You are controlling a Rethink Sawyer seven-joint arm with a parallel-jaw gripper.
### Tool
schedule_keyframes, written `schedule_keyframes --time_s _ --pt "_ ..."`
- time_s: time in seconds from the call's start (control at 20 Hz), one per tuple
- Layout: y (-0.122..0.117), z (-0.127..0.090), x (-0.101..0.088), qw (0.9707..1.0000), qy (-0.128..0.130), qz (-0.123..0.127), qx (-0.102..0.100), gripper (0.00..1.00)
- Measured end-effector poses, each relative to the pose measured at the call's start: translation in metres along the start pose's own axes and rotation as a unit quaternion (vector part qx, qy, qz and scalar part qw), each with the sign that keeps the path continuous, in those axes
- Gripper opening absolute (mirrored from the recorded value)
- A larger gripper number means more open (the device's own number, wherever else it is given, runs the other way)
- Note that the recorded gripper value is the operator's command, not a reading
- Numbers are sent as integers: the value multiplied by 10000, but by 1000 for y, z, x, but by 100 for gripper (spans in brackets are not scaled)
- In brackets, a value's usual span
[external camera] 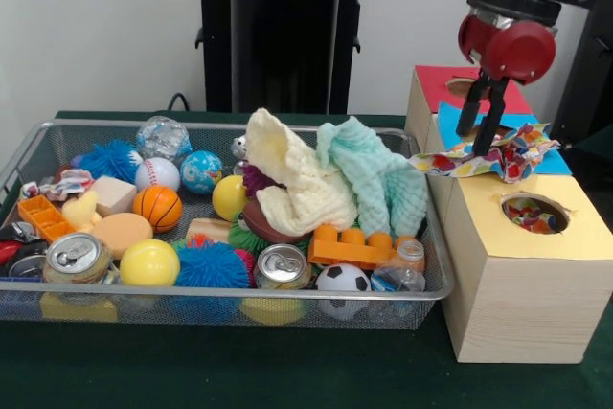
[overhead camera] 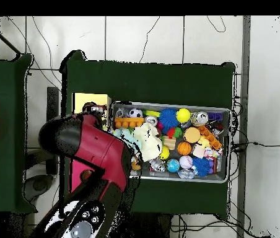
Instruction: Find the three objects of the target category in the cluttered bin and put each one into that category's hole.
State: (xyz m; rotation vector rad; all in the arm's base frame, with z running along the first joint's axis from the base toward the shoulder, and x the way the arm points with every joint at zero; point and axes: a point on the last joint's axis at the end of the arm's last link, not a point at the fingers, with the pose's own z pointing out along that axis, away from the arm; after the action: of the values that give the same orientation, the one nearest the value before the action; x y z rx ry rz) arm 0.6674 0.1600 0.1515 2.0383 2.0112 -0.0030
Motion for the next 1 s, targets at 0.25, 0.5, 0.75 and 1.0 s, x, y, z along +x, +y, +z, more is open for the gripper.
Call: schedule_keyframes --time_s 0.25,0.5,0.75,1.0 --pt "9 -25 -6 9998 46 34 -164 100" --pt "9 -32 -4 9998 73 38 -202 100" --pt "-4 -38 12 9998 145 -41 -108 100" --pt "-29 -36 24 9996 236 -27 156 100"
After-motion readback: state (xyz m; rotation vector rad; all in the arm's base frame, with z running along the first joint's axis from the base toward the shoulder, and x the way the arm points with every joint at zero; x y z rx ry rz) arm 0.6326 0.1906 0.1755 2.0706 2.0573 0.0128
